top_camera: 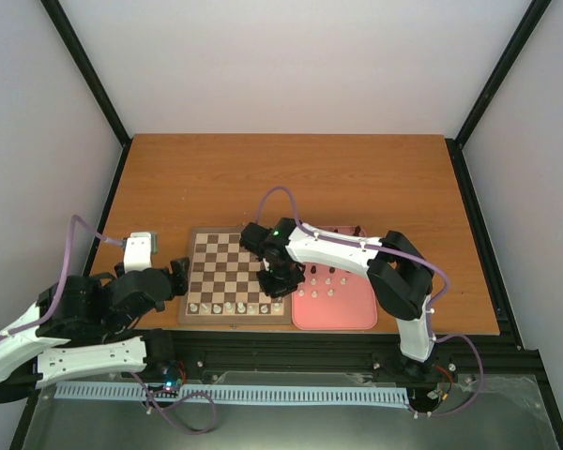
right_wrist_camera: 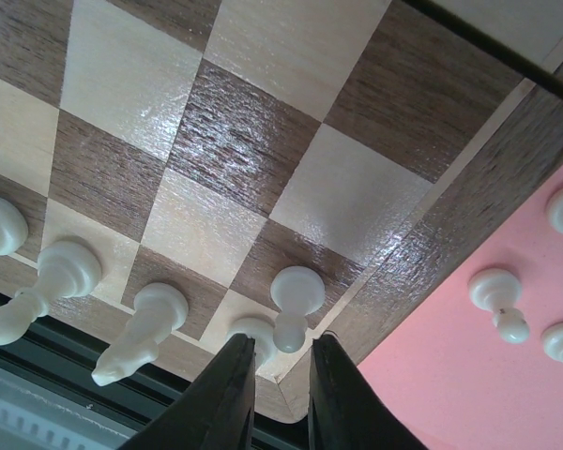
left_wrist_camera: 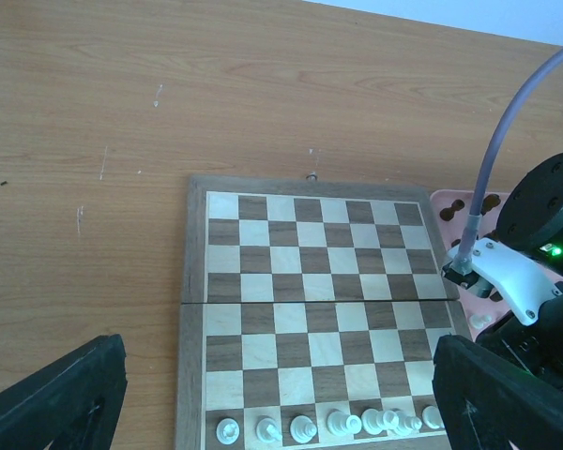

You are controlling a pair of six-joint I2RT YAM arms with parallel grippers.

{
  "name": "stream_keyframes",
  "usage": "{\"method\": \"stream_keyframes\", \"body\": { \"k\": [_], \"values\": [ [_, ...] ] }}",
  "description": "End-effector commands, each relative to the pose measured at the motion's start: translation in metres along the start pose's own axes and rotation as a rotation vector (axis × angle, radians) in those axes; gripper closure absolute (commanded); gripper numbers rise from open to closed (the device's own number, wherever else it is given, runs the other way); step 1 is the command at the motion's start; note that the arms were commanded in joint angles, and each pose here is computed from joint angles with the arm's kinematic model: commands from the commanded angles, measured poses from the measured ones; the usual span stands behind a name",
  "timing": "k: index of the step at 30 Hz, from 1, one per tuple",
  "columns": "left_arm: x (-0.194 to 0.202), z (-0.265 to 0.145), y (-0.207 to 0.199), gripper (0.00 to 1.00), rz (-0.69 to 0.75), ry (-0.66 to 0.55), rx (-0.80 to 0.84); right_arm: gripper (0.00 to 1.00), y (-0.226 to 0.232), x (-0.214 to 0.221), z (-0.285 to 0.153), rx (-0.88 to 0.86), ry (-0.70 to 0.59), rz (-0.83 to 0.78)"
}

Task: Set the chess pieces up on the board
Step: Place the chess piece on the chessboard, then pick up the chess piece from the storage box.

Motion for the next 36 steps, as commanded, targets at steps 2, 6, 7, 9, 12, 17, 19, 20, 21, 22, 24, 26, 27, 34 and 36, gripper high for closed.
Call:
{"method": "stream_keyframes", "body": {
  "k": [2,6,7,9,12,17,19,20,21,22,24,26,27,34,36],
  "values": [
    [-0.001,0.001,-0.001,0.0,-0.005,-0.016,-0.007,0.8,0.004,0.001,-0.001,0.004,-0.007,-0.01],
    [-0.001,0.001,-0.001,0.0,-0.005,-0.015,-0.005,0.76,0.006,-0.001,-0.013,0.011,-0.049,-0.012],
    [-0.001,0.001,-0.001,0.0,-0.004,-0.015,-0.005,0.74,0.006,-0.002,-0.018,0.014,-0.061,-0.01],
    [-0.001,0.001,-0.001,0.0,-0.002,-0.015,-0.005,0.69,0.006,-0.002,-0.028,0.027,-0.093,-0.003],
    [-0.001,0.001,-0.001,0.0,0.001,-0.015,-0.004,0.63,0.003,0.001,-0.045,0.027,-0.14,0.012],
    [-0.002,0.002,-0.004,0.0,0.014,-0.013,-0.002,0.58,-0.015,0.014,-0.062,0.04,-0.171,0.052],
    [-0.001,0.003,-0.007,0.0,0.024,-0.009,-0.003,0.58,-0.031,0.021,-0.06,0.045,-0.166,0.094],
    [-0.001,0.004,-0.008,0.0,0.031,-0.006,-0.003,0.58,-0.041,0.025,-0.057,0.043,-0.159,0.118],
    [-0.001,0.004,-0.01,0.0,0.036,-0.002,-0.002,0.58,-0.051,0.029,-0.054,0.039,-0.157,0.143],
    [-0.001,0.005,-0.011,0.0,0.041,0.001,-0.003,0.59,-0.061,0.034,-0.051,0.041,-0.151,0.167],
    [-0.001,0.005,-0.013,0.0,0.045,0.003,0.0,0.6,-0.081,0.043,-0.044,0.053,-0.144,0.211],
    [-0.001,0.006,-0.014,0.0,0.046,0.005,0.003,0.61,-0.099,0.051,-0.037,0.064,-0.13,0.25],
    [-0.001,0.006,-0.015,0.0,0.045,0.005,0.004,0.61,-0.107,0.055,-0.032,0.072,-0.121,0.261],
    [-0.001,0.008,-0.021,0.0,0.05,0.02,0.006,0.61,-0.138,0.055,-0.02,0.114,-0.105,0.309],
    [-0.001,0.008,-0.022,0.0,0.048,0.023,0.005,0.6,-0.144,0.053,-0.017,0.126,-0.11,0.317]
  ]
}}
Point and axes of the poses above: each gripper's point midway between its finger pads, its own z axis out along the fingers, its own y axis along the line the jaws close on, x = y × z, the point moved 10 cm from there along -z, back along the fingers, and after that the axes turned 2 degrees about -z, right-handed, at the moved point
